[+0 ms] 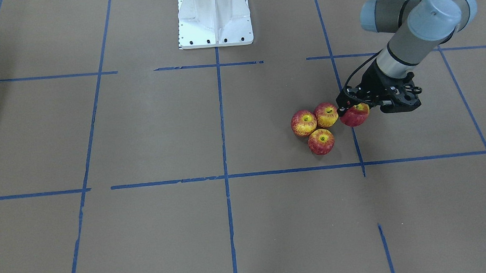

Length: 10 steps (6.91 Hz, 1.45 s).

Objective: Stack apples
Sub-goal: 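Lift the apple with the left gripper and carry it over the three-apple cluster, then lower the apple onto the top of the cluster and open the left gripper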

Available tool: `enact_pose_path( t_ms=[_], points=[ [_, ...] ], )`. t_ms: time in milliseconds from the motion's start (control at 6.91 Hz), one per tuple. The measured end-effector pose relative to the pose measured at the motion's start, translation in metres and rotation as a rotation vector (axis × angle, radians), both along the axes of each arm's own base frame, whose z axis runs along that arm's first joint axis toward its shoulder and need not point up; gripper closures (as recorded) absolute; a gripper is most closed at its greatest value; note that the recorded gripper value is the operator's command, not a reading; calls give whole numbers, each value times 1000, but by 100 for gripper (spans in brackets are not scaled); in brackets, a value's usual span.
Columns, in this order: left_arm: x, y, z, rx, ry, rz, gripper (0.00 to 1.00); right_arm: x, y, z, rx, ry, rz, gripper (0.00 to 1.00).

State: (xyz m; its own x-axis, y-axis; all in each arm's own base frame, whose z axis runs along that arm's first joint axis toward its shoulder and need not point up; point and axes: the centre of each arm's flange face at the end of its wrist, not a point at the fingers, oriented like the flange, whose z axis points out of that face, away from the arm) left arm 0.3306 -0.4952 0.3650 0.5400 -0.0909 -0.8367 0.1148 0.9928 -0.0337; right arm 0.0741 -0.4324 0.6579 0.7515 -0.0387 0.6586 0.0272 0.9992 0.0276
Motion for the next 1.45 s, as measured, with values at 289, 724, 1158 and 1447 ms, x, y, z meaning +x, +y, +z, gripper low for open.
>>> enact_pose_path(
  t_ms=[289, 724, 1158, 1447],
  points=[
    [30, -1, -10, -6, 6, 28, 100, 0, 0, 0, 1, 0, 0, 0],
    [57, 9, -10, -9, 0, 66, 100, 0, 0, 0, 1, -1, 0, 0],
    [60, 11, -12, -7, 4, 73, 33, 0, 0, 0, 1, 0, 0, 0],
    [61, 11, -13, -3, 5, 73, 0, 0, 0, 0, 0, 0, 0, 0]
  ],
)
